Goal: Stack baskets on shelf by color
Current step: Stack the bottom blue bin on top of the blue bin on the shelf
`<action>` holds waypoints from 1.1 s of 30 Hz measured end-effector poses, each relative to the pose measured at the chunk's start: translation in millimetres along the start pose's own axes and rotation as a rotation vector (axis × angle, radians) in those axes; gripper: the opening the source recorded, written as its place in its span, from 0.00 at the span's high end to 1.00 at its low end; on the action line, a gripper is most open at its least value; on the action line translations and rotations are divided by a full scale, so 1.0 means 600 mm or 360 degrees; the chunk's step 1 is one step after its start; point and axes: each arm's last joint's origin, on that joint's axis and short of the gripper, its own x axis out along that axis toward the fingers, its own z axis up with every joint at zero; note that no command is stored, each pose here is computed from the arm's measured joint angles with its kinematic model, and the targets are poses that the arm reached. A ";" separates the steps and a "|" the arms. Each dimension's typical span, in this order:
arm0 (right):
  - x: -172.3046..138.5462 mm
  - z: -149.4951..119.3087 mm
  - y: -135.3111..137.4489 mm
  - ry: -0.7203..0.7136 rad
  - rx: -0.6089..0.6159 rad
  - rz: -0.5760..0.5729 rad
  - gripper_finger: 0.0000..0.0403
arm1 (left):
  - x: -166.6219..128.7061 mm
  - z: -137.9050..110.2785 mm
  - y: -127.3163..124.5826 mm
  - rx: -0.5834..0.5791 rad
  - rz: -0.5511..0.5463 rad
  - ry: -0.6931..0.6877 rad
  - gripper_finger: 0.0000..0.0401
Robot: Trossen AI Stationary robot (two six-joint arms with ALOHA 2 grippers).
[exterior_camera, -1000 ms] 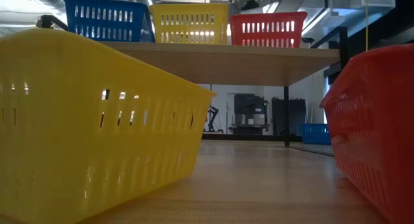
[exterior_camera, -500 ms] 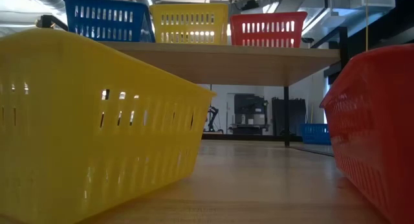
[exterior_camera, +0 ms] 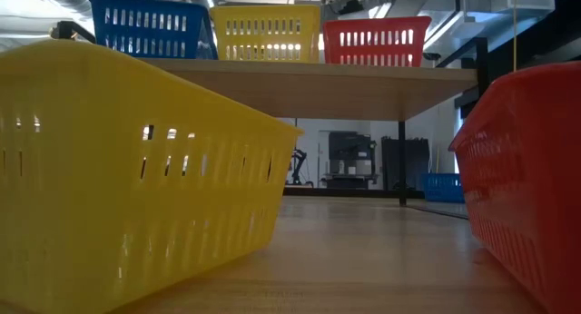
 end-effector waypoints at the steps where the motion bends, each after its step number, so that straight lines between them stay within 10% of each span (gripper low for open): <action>1: 0.000 0.000 0.000 0.0000 0.0004 0.0000 0.83 | 0.002 0.000 -0.002 0.0001 -0.0008 0.0015 0.86; 14: 0.000 0.000 0.000 -0.0003 0.0000 -0.0003 0.83 | -0.041 0.005 0.028 -0.0142 -0.0311 0.0089 1.00; 33: 0.000 0.000 0.000 -0.0003 -0.0008 -0.0004 0.83 | -0.269 -0.065 0.214 -0.0775 -0.0740 -0.0624 1.00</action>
